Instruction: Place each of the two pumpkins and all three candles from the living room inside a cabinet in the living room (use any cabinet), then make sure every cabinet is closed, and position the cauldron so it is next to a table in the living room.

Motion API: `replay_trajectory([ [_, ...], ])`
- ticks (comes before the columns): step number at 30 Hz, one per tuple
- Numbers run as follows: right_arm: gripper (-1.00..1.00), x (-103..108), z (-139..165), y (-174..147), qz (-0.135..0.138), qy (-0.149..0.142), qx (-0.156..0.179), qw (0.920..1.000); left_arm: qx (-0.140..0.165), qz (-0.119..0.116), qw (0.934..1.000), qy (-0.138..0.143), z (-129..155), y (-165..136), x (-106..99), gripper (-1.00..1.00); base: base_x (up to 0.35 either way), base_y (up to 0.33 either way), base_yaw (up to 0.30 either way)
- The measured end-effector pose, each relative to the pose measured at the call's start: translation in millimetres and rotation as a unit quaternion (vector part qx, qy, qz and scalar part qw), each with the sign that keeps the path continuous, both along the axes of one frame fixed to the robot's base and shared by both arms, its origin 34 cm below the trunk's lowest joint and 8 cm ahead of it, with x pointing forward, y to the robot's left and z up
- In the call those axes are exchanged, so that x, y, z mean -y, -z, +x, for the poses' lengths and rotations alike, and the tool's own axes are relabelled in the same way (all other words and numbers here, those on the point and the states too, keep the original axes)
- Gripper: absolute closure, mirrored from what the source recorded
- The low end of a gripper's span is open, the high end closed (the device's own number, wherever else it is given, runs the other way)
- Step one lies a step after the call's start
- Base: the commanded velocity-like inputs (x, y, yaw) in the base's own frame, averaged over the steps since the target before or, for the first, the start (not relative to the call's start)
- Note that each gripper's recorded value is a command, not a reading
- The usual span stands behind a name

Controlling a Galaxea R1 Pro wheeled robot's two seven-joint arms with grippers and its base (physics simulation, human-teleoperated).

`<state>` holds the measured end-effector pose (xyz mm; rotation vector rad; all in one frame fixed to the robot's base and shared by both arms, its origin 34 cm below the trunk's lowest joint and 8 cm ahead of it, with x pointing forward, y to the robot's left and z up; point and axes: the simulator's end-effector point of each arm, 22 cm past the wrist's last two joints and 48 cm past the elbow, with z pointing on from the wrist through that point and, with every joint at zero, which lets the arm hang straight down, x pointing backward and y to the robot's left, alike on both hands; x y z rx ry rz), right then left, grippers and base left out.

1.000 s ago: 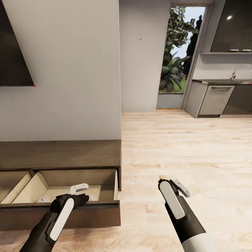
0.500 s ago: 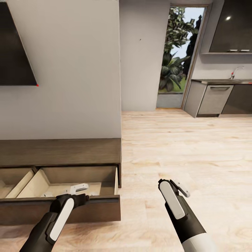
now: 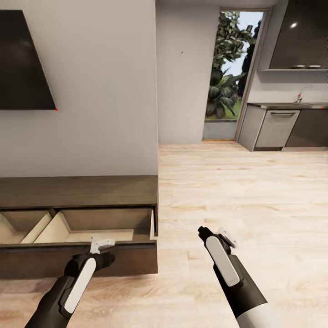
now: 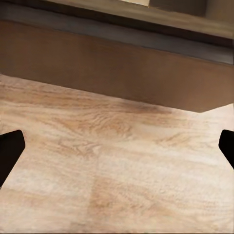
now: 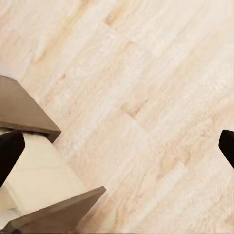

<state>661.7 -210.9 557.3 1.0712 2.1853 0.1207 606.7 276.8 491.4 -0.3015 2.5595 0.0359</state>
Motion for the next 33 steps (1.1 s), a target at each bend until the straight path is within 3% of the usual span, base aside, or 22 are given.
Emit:
replay_trajectory([
  [4,-1.00,-18.2,7.5,-3.5,0.010,-0.044,0.014,0.9989,0.000,0.000,1.0000,0.000,0.0,0.0,0.0,-1.00,-0.250,0.000,0.000],
  [7,-1.00,-22.3,8.2,-3.1,0.012,-0.055,0.014,0.9983,0.000,0.000,1.0000,0.000,0.0,0.0,0.0,-1.00,-0.249,0.000,0.000],
  [18,-1.00,-23.4,7.8,-1.7,0.013,-0.059,0.012,0.9981,0.000,0.002,1.0000,-0.001,0.0,-0.1,-1.6,-1.00,-0.221,0.017,0.000],
  [33,-1.00,-26.7,7.2,1.6,0.014,-0.064,0.011,0.9978,-0.004,0.017,0.9998,-0.004,-2.1,2.2,-16.7,-1.00,-0.115,0.247,0.000],
])
